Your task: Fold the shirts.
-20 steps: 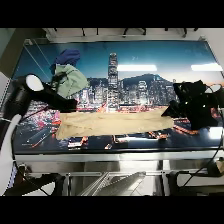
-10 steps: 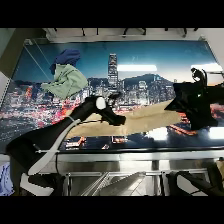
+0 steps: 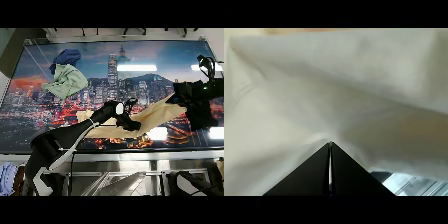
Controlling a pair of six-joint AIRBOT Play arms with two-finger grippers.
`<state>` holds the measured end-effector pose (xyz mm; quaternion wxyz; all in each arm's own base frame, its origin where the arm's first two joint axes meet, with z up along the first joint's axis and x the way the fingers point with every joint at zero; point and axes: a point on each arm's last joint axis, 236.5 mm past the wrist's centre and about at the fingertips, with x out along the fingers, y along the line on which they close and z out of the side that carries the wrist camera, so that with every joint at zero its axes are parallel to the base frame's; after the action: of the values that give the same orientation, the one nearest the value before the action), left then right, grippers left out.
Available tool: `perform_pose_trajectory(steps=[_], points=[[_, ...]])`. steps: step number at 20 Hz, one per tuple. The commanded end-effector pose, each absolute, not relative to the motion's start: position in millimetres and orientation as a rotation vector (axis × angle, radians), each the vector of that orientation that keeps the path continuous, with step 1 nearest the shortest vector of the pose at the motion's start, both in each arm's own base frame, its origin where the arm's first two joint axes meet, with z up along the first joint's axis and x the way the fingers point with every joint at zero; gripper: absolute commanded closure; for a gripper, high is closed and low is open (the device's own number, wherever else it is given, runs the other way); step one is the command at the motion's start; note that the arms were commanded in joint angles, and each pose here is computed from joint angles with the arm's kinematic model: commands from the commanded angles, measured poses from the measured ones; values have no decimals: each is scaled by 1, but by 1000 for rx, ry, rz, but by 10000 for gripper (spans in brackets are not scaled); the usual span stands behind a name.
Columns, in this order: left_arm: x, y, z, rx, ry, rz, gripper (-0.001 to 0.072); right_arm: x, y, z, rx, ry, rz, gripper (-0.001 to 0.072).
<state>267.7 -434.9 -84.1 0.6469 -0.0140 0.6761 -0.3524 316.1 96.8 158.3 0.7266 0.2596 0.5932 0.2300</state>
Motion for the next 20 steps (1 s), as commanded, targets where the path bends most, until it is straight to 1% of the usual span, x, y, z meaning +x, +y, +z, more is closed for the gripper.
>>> perform_pose_trajectory(steps=[1, 4, 6, 9, 11, 16, 20], points=[[280, -401, -51, -10, 1473, -787, 691, 319, 101, 154, 573, 1326, 519, 693], [296, -321, -11, 71, 1403, -729, 691, 325, 128, 151, 541, 1320, 564, 693], [302, -251, 14, 84, 1396, -646, 691, 336, 160, 150, 528, 1282, 595, 693], [305, -163, 42, -4, 1384, -502, 691, 345, 229, 142, 526, 1256, 688, 693], [309, -115, 56, -76, 1347, -407, 691, 342, 280, 134, 566, 1273, 767, 693], [324, -27, 91, -231, 1191, -175, 691, 337, 396, 79, 672, 1313, 830, 693], [327, -9, 91, -265, 1178, -126, 691, 325, 470, 6, 800, 1381, 769, 692]])
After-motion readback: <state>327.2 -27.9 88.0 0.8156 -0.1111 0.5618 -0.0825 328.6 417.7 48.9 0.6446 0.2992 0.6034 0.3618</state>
